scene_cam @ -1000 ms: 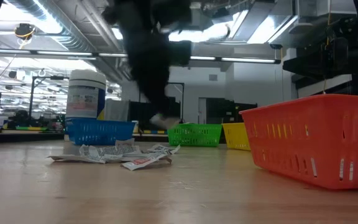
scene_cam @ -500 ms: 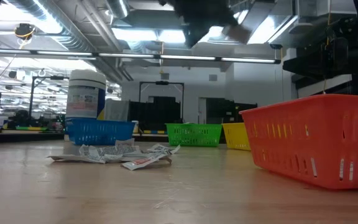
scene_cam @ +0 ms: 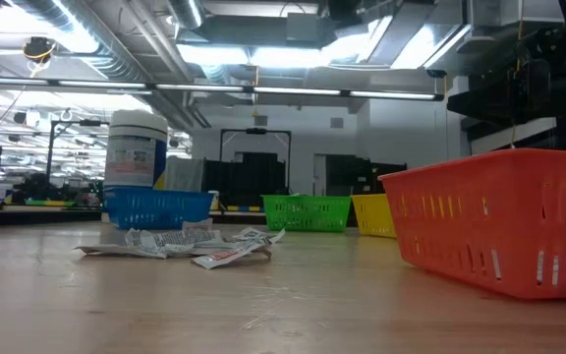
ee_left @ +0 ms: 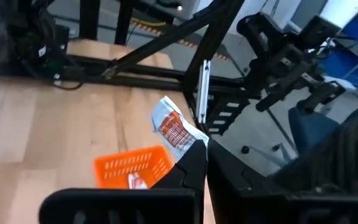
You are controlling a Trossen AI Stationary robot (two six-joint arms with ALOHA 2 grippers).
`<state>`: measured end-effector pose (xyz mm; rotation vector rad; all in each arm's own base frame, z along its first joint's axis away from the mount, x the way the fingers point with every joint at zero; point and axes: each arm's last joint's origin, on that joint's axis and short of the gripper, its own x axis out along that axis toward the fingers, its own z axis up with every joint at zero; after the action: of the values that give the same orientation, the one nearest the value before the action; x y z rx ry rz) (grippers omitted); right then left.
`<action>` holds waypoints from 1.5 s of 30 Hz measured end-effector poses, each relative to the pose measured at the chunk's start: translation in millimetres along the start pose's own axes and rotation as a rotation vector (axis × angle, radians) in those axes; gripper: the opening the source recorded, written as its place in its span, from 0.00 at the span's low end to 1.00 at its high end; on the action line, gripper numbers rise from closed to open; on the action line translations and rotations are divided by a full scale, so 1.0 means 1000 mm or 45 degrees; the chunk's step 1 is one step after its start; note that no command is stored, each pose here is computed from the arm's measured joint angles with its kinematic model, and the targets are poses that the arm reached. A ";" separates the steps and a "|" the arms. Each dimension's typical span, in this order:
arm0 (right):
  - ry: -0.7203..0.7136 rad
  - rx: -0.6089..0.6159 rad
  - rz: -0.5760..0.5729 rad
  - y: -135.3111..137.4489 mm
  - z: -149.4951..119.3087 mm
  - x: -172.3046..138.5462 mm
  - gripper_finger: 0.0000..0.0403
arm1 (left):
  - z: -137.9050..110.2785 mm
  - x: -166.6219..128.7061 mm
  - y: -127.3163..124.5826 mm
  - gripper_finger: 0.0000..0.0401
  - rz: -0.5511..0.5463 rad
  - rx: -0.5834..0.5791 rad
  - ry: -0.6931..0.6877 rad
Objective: Pick & Place First Aid Supplies
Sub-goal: Put the white ointment pack into the orange bin
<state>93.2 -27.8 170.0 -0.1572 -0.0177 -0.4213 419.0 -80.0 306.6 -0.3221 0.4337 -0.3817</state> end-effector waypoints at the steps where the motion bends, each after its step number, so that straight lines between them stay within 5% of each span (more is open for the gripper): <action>1: 0.001 0.000 0.000 0.000 0.000 0.000 0.59 | -0.002 0.003 -0.004 0.01 0.016 0.007 -0.005; 9: 0.000 0.000 0.001 0.000 0.000 0.000 0.59 | -0.028 0.031 -0.021 0.01 0.205 0.046 -0.005; 19: 0.000 0.000 0.000 0.000 0.000 0.000 0.59 | -0.079 0.082 -0.031 0.01 0.218 -0.012 0.031; 38: 0.000 0.000 0.000 0.000 0.000 0.000 0.59 | -0.063 0.088 -0.028 0.02 0.235 0.078 -0.016; 45: 0.000 0.000 0.000 0.000 0.000 0.000 0.59 | -0.063 0.088 -0.027 0.13 0.271 0.140 -0.021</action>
<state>93.2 -27.8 170.0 -0.1575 -0.0177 -0.4212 456.0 -154.7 232.1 -0.1696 0.4244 -0.1938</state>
